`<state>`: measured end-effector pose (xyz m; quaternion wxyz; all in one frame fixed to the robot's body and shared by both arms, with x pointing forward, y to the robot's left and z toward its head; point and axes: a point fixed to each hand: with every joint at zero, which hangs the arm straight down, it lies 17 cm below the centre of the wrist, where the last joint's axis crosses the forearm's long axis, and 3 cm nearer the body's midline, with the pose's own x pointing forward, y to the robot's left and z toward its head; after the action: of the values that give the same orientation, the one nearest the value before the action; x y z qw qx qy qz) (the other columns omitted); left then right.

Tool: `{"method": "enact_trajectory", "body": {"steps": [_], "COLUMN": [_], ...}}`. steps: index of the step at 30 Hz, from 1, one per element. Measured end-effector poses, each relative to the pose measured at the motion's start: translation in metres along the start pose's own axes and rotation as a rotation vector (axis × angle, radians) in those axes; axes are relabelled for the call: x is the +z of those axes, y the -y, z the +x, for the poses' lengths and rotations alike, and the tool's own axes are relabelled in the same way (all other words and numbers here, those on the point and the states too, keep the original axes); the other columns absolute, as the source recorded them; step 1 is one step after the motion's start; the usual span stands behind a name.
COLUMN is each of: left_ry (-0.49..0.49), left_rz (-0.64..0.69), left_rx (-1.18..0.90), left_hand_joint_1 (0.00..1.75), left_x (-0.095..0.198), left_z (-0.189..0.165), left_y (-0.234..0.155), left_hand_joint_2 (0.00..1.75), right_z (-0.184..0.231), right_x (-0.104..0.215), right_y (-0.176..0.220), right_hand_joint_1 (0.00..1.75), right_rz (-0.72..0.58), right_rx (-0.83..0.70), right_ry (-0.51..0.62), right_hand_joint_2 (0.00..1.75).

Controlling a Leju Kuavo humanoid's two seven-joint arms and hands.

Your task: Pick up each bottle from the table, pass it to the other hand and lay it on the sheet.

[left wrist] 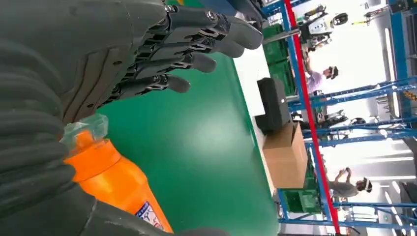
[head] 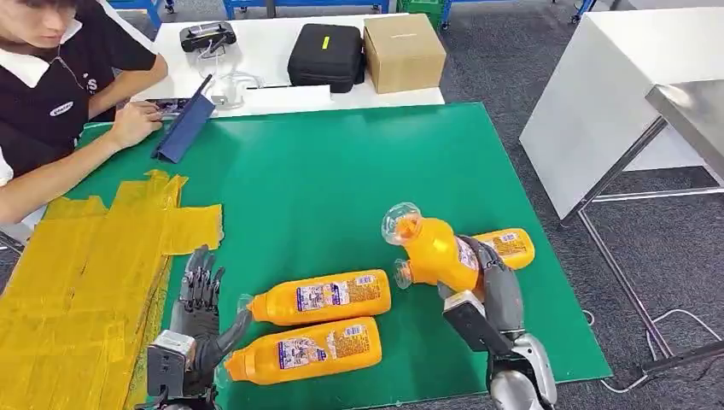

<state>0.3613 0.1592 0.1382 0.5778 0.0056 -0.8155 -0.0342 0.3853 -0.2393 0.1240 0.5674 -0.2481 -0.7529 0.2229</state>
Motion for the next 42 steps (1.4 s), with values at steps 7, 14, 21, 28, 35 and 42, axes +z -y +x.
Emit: {"method": "enact_trajectory", "body": {"steps": [7,14,21,28,35,42], "left_ry": [0.001,0.059,0.137,0.208,0.234,0.239], "left_rz": [-0.008,-0.163,-0.304,-0.365,-0.386,-0.392], "left_rx": [-0.002,-0.059,0.013,0.033,0.026,0.021], "left_hand_joint_1": [0.00,0.00,0.00,0.00,0.00,0.00], "left_x": [0.001,-0.015,-0.040,-0.057,-0.061,-0.062], "left_z": [0.000,0.015,0.045,0.070,0.077,0.078], "left_y": [0.002,0.043,0.082,0.097,0.101,0.101], "left_hand_joint_2": [1.75,1.75,1.75,1.75,1.75,1.75], "right_z": [0.004,0.045,0.098,0.161,0.191,0.194], "right_x": [-0.002,-0.027,-0.052,-0.060,-0.059,-0.055], "right_y": [-0.002,-0.038,-0.096,-0.142,-0.160,-0.169], "right_hand_joint_1": [1.75,1.75,1.75,1.75,1.75,1.75], "right_rz": [-0.009,0.060,0.187,0.316,0.378,0.404], "right_rx": [-0.027,-0.316,-0.491,-0.547,-0.546,-0.537], "right_ry": [-0.003,0.067,0.134,0.235,0.288,0.294], "right_hand_joint_2": [1.75,1.75,1.75,1.75,1.75,1.75]}}
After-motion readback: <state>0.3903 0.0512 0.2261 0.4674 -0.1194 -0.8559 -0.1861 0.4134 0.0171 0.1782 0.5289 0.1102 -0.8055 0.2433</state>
